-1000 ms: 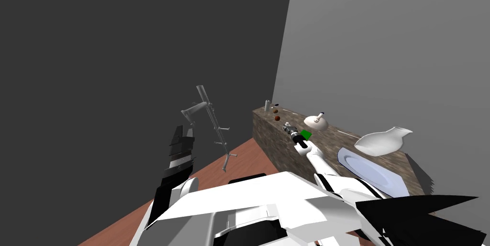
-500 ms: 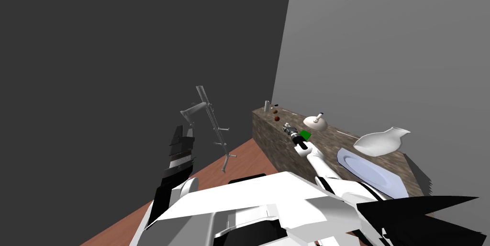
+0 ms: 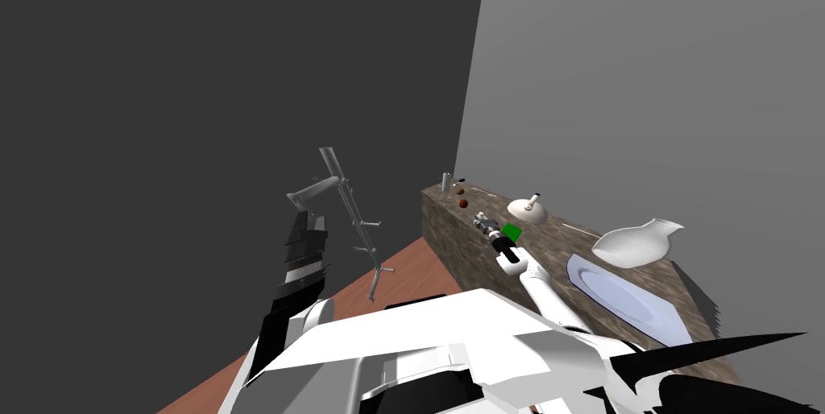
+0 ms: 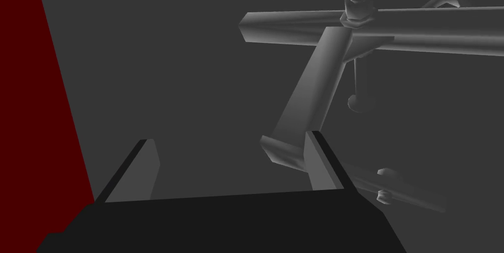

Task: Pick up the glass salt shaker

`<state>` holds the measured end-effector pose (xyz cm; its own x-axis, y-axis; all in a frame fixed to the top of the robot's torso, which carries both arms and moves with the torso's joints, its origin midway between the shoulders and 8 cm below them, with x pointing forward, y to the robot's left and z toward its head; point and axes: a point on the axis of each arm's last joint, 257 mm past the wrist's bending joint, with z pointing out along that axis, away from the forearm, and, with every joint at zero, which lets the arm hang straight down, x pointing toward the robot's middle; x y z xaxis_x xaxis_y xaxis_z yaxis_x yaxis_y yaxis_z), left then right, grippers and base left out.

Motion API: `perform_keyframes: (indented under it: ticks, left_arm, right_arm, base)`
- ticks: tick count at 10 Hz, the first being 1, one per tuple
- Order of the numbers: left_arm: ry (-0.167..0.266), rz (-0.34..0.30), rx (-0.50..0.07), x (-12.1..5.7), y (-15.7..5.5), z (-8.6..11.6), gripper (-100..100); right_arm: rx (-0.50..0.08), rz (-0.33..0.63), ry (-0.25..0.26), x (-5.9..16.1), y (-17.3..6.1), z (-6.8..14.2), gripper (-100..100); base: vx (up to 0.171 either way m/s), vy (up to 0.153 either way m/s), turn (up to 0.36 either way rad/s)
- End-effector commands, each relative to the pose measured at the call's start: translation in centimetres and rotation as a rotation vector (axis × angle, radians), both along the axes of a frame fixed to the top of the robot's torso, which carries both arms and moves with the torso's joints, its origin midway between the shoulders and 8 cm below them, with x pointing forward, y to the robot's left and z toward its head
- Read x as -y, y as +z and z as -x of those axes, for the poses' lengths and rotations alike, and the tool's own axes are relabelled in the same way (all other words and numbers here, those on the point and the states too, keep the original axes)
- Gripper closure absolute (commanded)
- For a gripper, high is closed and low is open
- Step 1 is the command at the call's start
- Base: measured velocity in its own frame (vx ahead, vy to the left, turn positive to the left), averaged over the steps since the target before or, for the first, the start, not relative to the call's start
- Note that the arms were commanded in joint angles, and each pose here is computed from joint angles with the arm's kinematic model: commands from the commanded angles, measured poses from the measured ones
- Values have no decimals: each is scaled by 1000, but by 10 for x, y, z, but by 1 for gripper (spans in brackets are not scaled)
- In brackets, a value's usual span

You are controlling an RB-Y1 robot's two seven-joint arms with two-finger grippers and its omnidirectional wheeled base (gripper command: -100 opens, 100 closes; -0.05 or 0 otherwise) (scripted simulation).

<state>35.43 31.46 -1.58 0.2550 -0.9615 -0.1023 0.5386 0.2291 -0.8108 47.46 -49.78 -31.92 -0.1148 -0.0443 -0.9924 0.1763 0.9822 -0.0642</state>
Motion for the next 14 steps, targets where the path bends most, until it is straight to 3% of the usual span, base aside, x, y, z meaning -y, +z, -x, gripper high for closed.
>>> perform_keyframes:
  ticks: [1,2,3,4,5,6,7,9,10,11,12,14]
  left_arm:
    - [0,0,0,0,0,0,0]
    - [0,0,0,0,0,0,0]
    - [0,0,0,0,0,0,0]
    - [0,0,0,0,0,0,0]
    - [0,0,0,0,0,0,0]
    - [0,0,0,0,0,0,0]
    - [0,0,0,0,0,0,0]
    - [0,0,0,0,0,0,0]
    - [0,0,0,0,0,0,0]
    - [0,0,0,0,0,0,0]
    - [0,0,0,0,0,0,0]
    - [0,0,0,0,0,0,0]
  right_arm:
    - [-12,-1,6,-5,-5,12,100]
    - [0,3,11,-7,1,10,100]
    - [-19,-6,14,-16,-10,23,100]
    - [-3,2,21,-18,-1,22,100]
    - [-25,-10,21,-26,-13,34,100]
    - [-10,-1,27,-28,-5,35,100]
    - [-27,-13,27,-37,-13,46,100]
    - [0,1,38,-40,1,45,100]
    - [-25,-10,33,-46,-10,61,100]
    - [2,1,43,-50,4,57,100]
    - [-19,-9,37,-56,-4,72,100]
    - [5,1,46,-59,8,69,100]
  base:
    - [65,-29,-27]
    - [22,-6,-3]
    - [49,-19,-65]
    - [51,-19,-40]
    - [79,-29,-63]
    - [62,-26,-34]
    - [79,-36,-56]
    - [42,-17,-22]
    - [55,-31,-45]
    - [55,-25,-47]
    - [67,-28,-67]
    - [42,-17,-23]
